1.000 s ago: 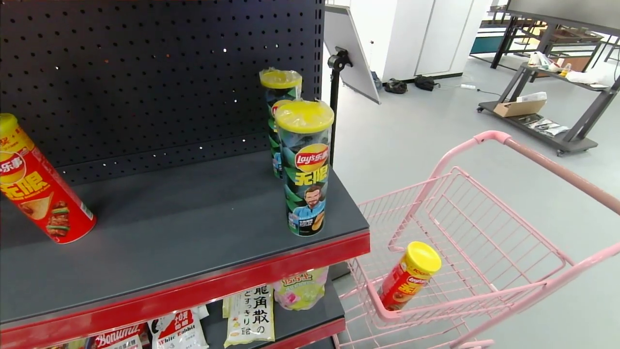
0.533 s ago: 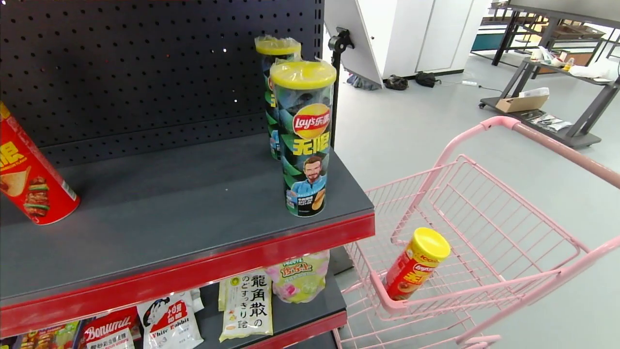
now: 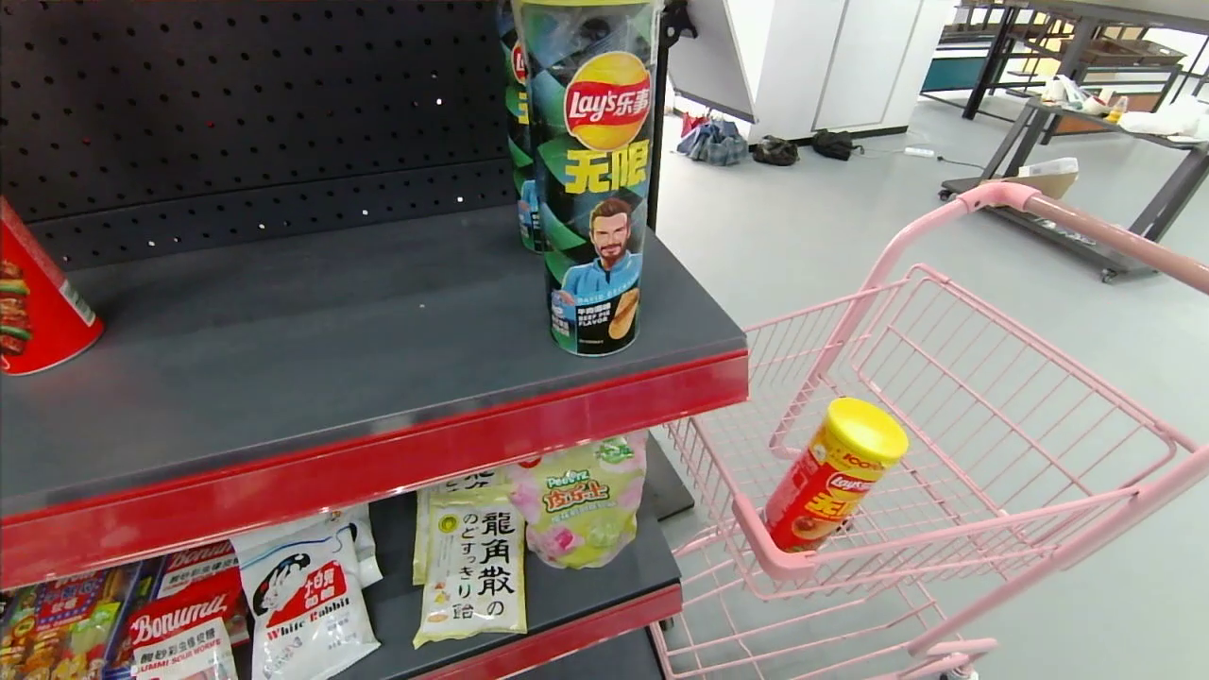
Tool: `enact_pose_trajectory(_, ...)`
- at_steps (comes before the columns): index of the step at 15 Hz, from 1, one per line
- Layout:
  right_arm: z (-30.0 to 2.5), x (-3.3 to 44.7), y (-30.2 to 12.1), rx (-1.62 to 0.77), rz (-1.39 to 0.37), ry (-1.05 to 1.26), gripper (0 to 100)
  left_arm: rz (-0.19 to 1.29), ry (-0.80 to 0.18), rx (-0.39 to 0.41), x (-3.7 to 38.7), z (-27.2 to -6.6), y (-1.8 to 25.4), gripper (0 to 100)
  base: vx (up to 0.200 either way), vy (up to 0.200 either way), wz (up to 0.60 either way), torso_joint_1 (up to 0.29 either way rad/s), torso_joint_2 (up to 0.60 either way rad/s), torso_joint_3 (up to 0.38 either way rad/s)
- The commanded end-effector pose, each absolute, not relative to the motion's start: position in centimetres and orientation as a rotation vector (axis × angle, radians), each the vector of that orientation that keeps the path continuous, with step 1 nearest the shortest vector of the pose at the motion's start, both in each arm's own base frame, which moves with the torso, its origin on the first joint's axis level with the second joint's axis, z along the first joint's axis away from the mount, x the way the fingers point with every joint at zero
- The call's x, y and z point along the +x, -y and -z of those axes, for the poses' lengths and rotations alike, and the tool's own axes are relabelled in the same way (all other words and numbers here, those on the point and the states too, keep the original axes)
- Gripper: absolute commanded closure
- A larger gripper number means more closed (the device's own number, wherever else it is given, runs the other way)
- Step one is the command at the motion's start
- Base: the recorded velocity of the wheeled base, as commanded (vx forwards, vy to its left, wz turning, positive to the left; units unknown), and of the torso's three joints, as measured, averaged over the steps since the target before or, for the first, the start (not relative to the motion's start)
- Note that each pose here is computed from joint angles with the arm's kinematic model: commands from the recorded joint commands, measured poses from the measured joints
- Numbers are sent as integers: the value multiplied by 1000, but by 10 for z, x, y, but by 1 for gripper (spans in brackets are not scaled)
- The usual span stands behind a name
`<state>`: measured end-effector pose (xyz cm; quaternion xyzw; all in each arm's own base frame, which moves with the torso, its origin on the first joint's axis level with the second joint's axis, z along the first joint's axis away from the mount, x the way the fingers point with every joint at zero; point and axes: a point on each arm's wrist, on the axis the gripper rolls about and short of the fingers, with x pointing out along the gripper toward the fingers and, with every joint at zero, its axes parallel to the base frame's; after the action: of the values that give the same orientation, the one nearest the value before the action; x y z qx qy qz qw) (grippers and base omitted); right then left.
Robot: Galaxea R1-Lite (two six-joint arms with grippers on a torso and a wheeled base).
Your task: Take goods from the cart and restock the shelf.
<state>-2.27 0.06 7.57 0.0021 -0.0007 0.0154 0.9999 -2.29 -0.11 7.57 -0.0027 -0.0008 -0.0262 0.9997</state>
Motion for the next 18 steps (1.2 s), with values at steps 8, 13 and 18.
enact_pose_trajectory(8, -239, 43, -5, 109, -171, -72, 0, 52, 1, -6, -23, -76, 1, 0, 0, 0, 0, -8, 26, 20)
enact_pose_trajectory(13, -181, 177, -41, 149, -392, -236, 0, 52, 1, -6, -23, -76, 1, 0, 0, 0, 0, 0, 0, 0)
enact_pose_trajectory(18, -145, 205, -47, 168, -380, -394, 0, 52, 1, -6, -23, -76, 1, 0, 0, 0, 0, 0, 0, 0)
